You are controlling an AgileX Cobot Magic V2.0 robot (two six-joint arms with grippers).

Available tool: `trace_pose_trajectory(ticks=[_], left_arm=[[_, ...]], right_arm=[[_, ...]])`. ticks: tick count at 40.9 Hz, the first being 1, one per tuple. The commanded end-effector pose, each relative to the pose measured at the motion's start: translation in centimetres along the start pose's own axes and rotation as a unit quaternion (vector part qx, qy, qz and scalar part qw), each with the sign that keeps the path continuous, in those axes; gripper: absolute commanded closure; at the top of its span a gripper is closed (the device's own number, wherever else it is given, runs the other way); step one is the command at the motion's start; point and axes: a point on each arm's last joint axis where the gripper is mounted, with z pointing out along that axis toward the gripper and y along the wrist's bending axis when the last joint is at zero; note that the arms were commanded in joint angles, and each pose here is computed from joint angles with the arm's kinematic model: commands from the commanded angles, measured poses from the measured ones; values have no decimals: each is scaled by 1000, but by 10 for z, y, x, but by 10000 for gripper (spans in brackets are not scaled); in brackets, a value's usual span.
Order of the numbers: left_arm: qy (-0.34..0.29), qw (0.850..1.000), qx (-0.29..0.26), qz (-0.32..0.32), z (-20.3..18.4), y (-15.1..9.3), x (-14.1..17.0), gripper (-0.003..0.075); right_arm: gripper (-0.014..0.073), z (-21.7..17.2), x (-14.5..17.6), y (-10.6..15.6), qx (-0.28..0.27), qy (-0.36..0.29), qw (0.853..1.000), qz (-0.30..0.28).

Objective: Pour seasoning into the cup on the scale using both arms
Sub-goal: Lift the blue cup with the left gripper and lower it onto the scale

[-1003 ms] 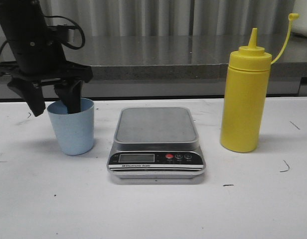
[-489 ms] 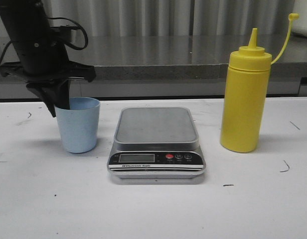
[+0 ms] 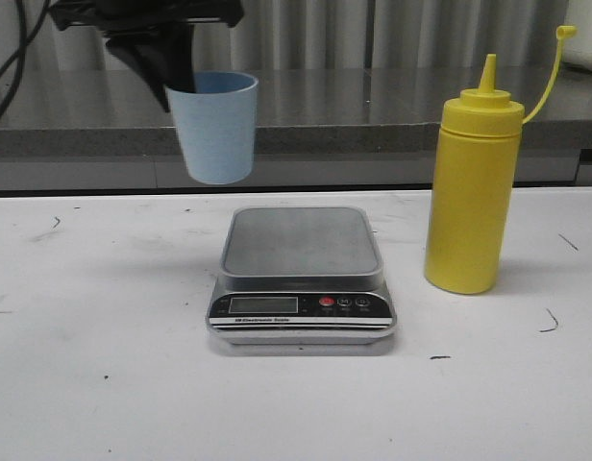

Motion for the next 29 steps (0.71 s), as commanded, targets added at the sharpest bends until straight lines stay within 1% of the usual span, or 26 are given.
trace_pose_trajectory(ticks=[1,8,17,29], left_arm=[[-66,997,23,13,-28,-21,-14,741],[-58,997,32,28,0,-37,-15,740],[-38,998,38,26,32,-43,-14,740],[-33,998,41,23,37,-43,-13,740]], right_arm=[[35,-4,-12,-1,3,-40,999,-3],[35,-4,-12,-1,3,-40,999,-3],[35,-4,-12,-1,3,-40,999,-3],[35,-4,-12,-1,3,-40,999,-3]])
